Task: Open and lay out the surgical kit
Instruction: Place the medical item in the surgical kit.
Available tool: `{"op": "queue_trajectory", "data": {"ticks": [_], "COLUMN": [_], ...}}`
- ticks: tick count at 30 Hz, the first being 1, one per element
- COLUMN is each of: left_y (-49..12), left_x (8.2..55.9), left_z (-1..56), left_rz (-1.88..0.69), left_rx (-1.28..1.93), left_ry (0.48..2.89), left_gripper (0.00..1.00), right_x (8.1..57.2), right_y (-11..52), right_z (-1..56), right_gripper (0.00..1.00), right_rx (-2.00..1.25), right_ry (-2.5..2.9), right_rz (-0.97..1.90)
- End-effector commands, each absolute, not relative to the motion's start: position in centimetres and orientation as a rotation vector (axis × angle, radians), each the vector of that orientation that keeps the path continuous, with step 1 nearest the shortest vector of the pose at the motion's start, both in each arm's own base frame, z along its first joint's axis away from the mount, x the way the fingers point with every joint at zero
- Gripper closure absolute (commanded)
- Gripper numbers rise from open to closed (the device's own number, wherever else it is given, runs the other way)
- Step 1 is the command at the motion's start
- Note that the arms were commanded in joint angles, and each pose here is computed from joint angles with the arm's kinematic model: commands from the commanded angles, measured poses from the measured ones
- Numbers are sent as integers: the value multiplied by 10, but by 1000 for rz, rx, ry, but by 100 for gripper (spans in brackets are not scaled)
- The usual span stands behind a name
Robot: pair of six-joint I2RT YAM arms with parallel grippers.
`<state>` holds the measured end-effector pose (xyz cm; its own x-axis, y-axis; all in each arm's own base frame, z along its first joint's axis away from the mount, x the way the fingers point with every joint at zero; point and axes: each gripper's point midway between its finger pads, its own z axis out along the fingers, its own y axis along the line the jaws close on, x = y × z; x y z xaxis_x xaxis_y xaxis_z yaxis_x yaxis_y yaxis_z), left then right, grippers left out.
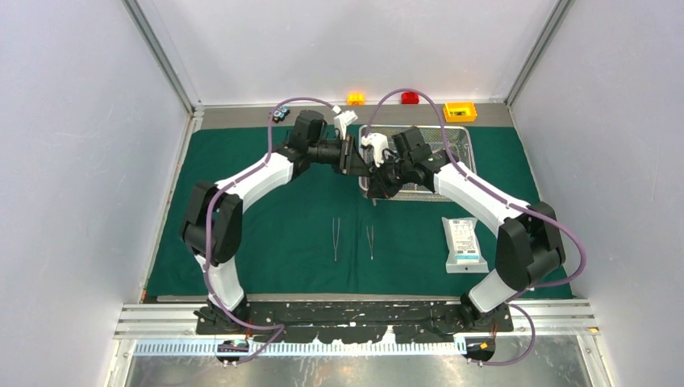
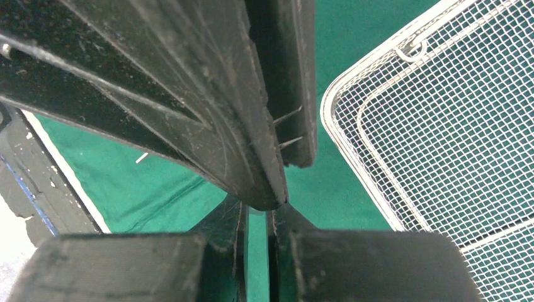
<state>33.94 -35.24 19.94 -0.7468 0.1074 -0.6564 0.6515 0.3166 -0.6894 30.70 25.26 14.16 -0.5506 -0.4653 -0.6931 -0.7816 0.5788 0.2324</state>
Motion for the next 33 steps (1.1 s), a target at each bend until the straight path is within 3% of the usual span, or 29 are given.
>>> {"op": "queue_trajectory", "data": {"ticks": [1,5,10,14,17,24,27,29,33], "left_y": [-361,-360,-350,-342,-340,-339,-340,-340,-341], "left_x": [348,343,335,323,315,305,306,307,310], "left_z": [220,222,244,265,280,300,299,298,294], "left_rz": [-1470,-1491,-1560,-1621,-1669,-1752,-1764,-1771,-1778], "left_rx": [712,766,846,914,947,962,959,953,934], "left_ry": [1989,1964,1860,1759,1690,1572,1570,1567,1579], "left_gripper": [85,100,100,100,100,100,100,100,100], "right_x": [319,319,311,298,288,271,269,269,272], "right_y": [261,258,247,238,236,245,248,249,250], "right_z": [165,166,180,192,198,207,210,210,213], "right_gripper": [99,90,68,41,33,33,38,48,82], "right_rx": [-976,-982,-999,-1011,-1058,-1119,-1120,-1113,-1089], "right_ry": [2159,2151,2085,2025,1983,1935,1929,1931,1932], "right_rz": [717,692,753,916,993,1144,1182,1193,1197]}}
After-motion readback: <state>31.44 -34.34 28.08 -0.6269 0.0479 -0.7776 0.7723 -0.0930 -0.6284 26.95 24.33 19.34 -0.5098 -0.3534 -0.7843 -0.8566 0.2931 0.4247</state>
